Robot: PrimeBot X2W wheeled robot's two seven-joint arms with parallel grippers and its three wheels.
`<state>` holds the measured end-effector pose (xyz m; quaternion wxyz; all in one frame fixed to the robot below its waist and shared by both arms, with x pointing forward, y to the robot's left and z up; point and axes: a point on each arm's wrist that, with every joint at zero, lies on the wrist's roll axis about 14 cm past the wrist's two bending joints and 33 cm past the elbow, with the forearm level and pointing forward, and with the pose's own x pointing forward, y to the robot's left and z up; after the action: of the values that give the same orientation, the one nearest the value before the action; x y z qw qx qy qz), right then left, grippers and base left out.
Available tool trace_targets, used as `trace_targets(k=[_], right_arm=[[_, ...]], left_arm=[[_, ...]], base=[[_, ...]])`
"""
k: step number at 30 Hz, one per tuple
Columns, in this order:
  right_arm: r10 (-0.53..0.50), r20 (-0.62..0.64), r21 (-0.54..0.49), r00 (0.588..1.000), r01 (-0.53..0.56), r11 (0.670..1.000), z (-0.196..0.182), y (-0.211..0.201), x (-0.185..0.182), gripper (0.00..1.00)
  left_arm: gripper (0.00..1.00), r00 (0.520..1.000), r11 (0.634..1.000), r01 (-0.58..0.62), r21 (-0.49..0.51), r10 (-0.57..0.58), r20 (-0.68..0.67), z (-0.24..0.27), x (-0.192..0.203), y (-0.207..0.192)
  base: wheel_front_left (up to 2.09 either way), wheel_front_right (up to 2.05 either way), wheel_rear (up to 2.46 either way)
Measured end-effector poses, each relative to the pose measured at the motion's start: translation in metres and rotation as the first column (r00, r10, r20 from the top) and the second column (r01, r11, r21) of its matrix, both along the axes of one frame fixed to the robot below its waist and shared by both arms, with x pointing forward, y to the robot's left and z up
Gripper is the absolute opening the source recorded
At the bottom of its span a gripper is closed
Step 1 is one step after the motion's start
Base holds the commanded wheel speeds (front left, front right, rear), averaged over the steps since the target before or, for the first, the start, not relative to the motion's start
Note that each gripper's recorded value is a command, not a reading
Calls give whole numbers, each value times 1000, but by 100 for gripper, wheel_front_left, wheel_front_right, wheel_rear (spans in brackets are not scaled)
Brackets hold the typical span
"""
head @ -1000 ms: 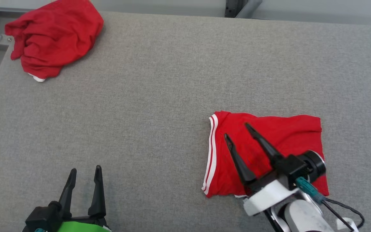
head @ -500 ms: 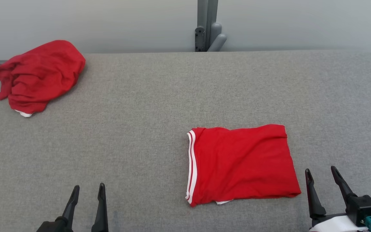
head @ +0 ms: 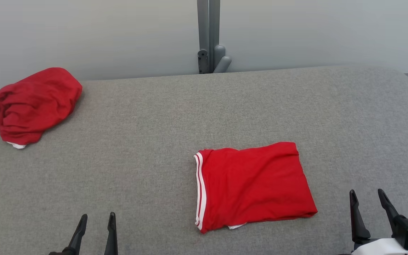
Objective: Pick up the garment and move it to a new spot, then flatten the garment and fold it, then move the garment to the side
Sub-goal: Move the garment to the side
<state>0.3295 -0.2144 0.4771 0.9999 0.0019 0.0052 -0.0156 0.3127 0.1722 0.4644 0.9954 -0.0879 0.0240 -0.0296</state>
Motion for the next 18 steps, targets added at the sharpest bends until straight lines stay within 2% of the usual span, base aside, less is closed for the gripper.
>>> trace_targets(k=[5, 7, 11, 14, 18], right_arm=[[2, 12, 12, 1000, -2, 1000, 3, 1, 4, 100], [12, 9, 68, 1000, -13, 998, 1, 7, 10, 100], [144, -116, 164, 983, -124, 979, -29, 52, 25, 100], [234, -230, 152, 945, -203, 967, -30, 63, 56, 100], [270, -425, 105, 864, -249, 963, -56, 60, 73, 100]], left_arm=[[100, 1000, 1000, 0, -2, 0, 2, 1, -2, -1], [100, 1000, 1000, -5, -3, 5, 3, 1, -3, 1], [100, 1000, 1000, -7, -5, 7, 3, 1, -4, 0], [100, 1000, 1000, -4, -12, 4, 5, 2, 1, -2], [100, 1000, 1000, -16, -19, 16, 0, 1, 9, 1]], base=[[0, 0, 0], [0, 0, 0], [0, 0, 0], [0, 0, 0], [0, 0, 0]])
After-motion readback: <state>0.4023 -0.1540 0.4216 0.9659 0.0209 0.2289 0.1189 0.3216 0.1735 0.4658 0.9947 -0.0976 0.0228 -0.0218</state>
